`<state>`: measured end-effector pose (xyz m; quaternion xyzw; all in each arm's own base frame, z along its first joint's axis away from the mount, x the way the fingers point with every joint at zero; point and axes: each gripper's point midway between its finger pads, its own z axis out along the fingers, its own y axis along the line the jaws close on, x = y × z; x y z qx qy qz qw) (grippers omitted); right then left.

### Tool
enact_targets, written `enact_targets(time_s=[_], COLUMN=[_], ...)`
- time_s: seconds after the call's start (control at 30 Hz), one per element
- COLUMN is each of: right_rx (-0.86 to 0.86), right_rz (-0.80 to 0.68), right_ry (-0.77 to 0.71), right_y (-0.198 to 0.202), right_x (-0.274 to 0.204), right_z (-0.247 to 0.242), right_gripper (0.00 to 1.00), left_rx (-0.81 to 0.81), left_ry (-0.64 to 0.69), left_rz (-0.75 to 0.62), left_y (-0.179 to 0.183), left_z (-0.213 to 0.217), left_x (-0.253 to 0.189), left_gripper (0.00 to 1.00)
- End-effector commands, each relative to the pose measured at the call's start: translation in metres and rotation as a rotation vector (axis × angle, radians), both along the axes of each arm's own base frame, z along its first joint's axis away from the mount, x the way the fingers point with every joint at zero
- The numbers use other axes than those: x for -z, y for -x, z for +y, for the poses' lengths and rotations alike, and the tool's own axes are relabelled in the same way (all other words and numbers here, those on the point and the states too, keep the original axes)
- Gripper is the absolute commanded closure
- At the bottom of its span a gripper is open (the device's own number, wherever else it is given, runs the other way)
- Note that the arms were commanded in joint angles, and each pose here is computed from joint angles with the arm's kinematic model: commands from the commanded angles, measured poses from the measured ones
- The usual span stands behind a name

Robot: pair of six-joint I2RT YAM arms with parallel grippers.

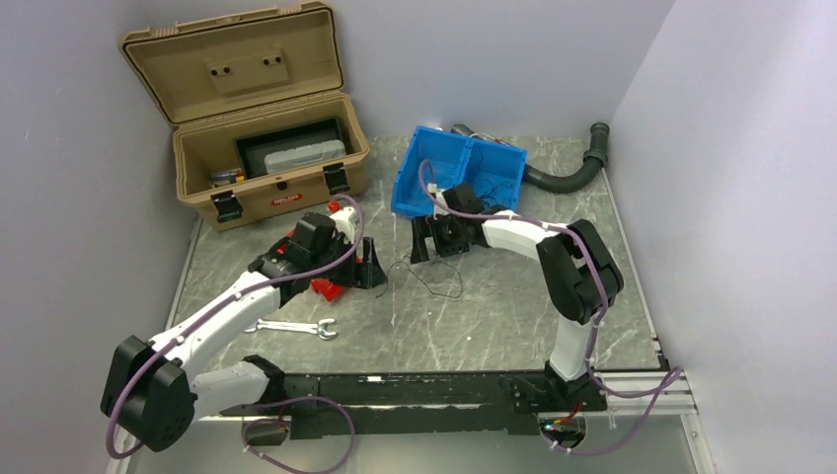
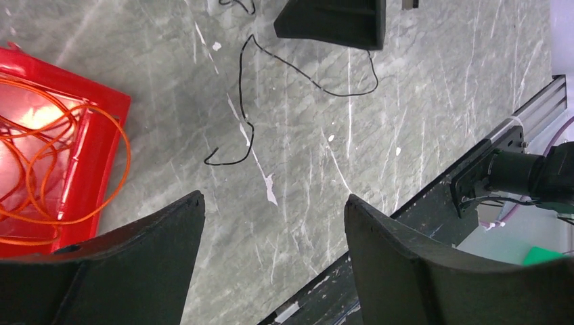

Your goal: Untangle the cables

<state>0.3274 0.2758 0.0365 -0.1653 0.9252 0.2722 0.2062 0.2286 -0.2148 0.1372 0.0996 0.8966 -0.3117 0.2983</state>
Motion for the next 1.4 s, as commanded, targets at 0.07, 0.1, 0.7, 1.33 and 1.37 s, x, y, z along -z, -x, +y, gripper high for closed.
enact_targets(time_s=[0.07,0.1,0.7,1.33,1.37], right_rx=[-0.132,-0.144,0.102,0.482,0.515], right_rz=[-0.080,-0.087,-0.292,-0.420,-0.412], right_ry=[0.113,0.140,0.530,0.068,0.056], right_y=[0.017,0.020,0.010,-0.061,-0.070], right_x=[0.000,0.002,0.011,-0.194,-0.195], right_z=[0.025,0.026,0.000,-0.100,-0.109], right_gripper=[0.00,0.00,1.00,1.00,1.00], left_rx=[0.015,0.010,-0.067,-0.076,-0.074], left_ry=[0.056,0.051,-0.013,0.000,0.002], left_rz=[0.003,-0.001,-0.113,-0.173,-0.170], left_y=[-0.009,-0.011,-0.021,-0.020,-0.020], left_z=[-0.006,-0.004,0.033,0.038,0.038], left_x=[-0.002,-0.004,-0.040,-0.064,-0.063], left_gripper=[0.19,0.18,0.15,0.16,0.16])
